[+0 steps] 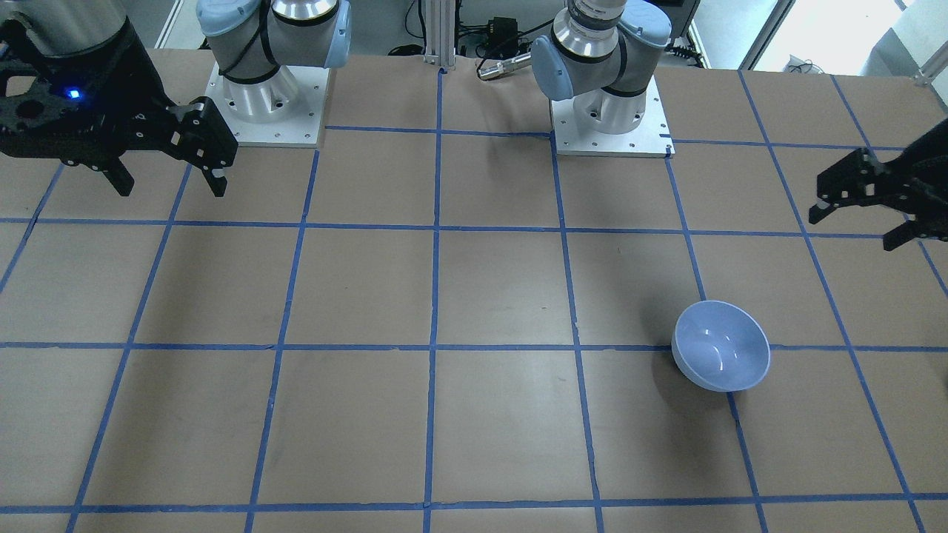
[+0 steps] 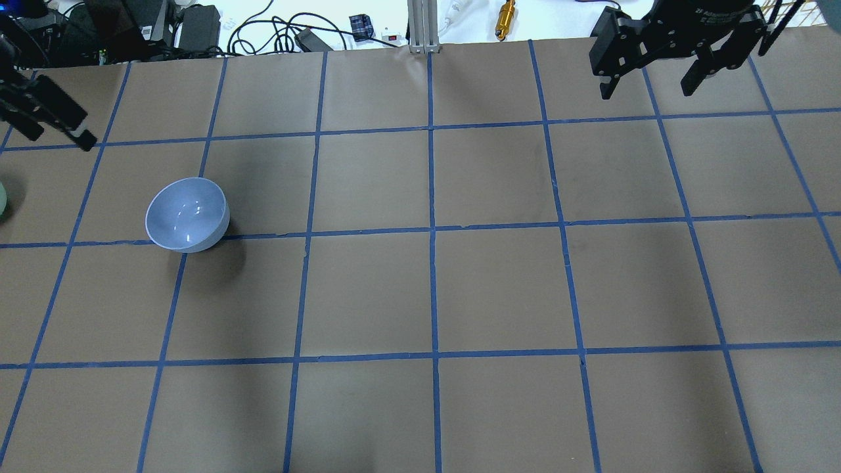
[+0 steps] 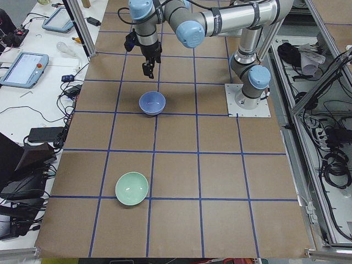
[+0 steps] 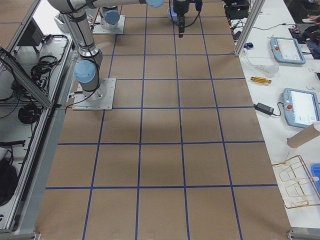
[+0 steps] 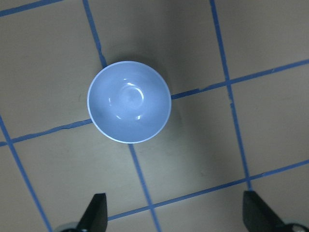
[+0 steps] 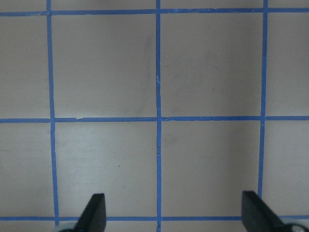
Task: Stack green bowl on blue bowl
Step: 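Move the left gripper toward the mint green bowl beyond the blue bowl, then lower the left gripper onto the mint green bowl rim and grasp it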
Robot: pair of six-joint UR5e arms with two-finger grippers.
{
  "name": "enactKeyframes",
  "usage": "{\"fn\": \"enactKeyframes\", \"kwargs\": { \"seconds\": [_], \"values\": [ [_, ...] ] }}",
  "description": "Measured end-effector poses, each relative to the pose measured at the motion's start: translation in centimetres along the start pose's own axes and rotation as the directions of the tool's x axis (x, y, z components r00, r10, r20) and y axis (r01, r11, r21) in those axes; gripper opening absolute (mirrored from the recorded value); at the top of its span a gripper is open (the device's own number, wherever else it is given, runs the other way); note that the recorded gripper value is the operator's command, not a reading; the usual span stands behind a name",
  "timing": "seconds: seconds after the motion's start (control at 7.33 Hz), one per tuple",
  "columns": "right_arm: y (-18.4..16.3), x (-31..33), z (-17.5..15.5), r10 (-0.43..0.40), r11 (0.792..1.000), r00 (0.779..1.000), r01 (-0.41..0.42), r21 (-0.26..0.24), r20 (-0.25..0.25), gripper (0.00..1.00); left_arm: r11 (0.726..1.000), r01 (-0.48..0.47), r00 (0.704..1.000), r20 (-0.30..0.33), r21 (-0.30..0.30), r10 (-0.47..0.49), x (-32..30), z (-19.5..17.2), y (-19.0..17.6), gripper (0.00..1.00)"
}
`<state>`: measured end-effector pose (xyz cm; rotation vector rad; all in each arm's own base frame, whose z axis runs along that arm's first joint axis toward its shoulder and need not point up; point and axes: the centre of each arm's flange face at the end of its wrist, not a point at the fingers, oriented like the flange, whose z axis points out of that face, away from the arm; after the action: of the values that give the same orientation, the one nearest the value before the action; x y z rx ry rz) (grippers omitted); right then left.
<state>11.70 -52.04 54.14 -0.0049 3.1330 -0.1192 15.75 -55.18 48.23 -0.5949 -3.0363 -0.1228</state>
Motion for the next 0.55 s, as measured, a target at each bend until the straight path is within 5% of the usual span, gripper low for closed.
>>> {"fn": "enactKeyframes", "kwargs": {
  "seconds": [0.41,0.55],
  "values": [
    [0.0,0.0,0.0,0.000,1.000,1.000,0.000,0.000,0.000,1.00,0.965,-0.231,0.966,0.089,-0.127,0.243,-13.5,5.8,3.7,1.00],
    [0.0,0.0,0.0,0.000,1.000,1.000,0.000,0.000,0.000,1.00,0.911,-0.386,0.911,0.096,-0.146,0.401,-17.6,7.9,4.4,1.00]
  ]
}}
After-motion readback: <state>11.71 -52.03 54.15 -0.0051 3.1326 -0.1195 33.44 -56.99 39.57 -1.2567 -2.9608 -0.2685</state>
